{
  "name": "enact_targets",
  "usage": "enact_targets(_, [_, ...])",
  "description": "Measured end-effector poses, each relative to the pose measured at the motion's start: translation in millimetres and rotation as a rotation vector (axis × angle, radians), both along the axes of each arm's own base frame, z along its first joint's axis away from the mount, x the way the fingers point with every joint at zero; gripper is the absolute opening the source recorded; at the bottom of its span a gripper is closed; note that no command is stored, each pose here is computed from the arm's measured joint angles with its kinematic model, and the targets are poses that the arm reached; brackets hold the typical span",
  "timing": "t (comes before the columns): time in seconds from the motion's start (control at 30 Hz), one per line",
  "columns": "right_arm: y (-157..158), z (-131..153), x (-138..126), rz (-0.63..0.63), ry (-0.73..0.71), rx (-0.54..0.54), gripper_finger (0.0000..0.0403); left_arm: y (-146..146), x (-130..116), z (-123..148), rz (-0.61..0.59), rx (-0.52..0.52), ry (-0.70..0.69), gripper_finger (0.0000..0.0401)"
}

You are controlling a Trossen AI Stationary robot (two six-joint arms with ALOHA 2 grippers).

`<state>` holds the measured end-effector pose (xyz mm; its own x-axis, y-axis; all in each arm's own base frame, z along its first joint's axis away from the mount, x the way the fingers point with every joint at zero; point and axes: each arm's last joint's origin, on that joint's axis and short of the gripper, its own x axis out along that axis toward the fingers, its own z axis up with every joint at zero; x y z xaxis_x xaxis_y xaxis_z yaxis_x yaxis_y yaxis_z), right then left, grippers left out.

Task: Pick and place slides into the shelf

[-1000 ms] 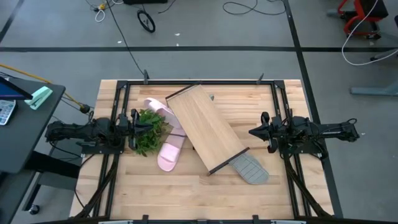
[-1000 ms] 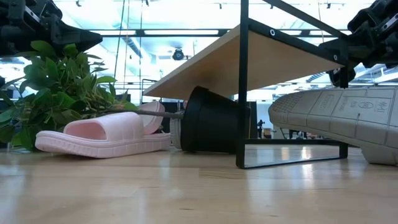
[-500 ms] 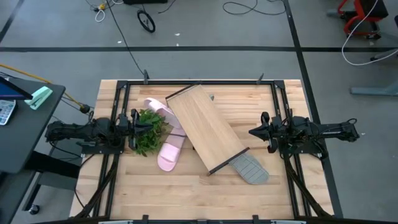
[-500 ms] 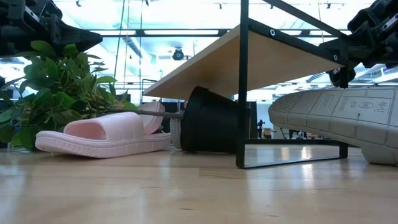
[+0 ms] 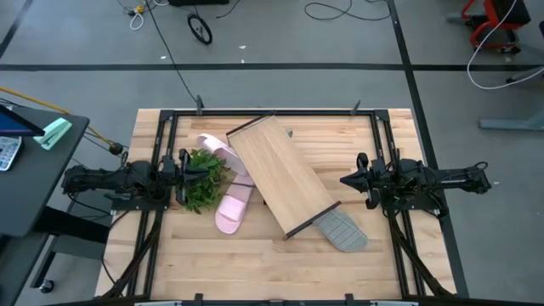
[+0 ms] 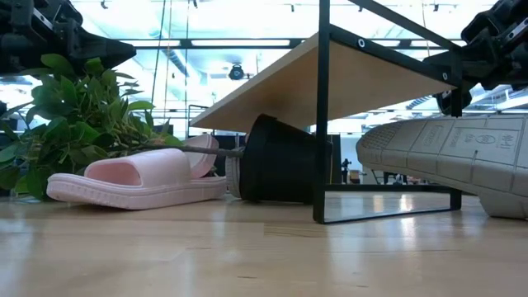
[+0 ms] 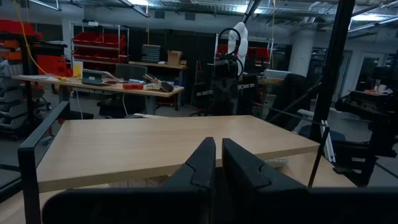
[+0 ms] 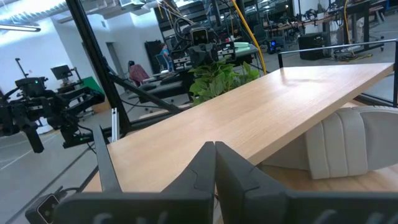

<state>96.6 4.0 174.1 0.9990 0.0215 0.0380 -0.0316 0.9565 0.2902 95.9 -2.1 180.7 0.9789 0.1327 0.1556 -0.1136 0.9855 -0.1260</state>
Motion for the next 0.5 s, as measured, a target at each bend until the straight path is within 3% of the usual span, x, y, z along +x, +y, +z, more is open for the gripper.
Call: enact_targets(0.5, [0.0,0.1,0.0,0.0,0.0,0.0,0.0014,0.0,0.0,0.0,0.0,0.0,0.0,0.0032])
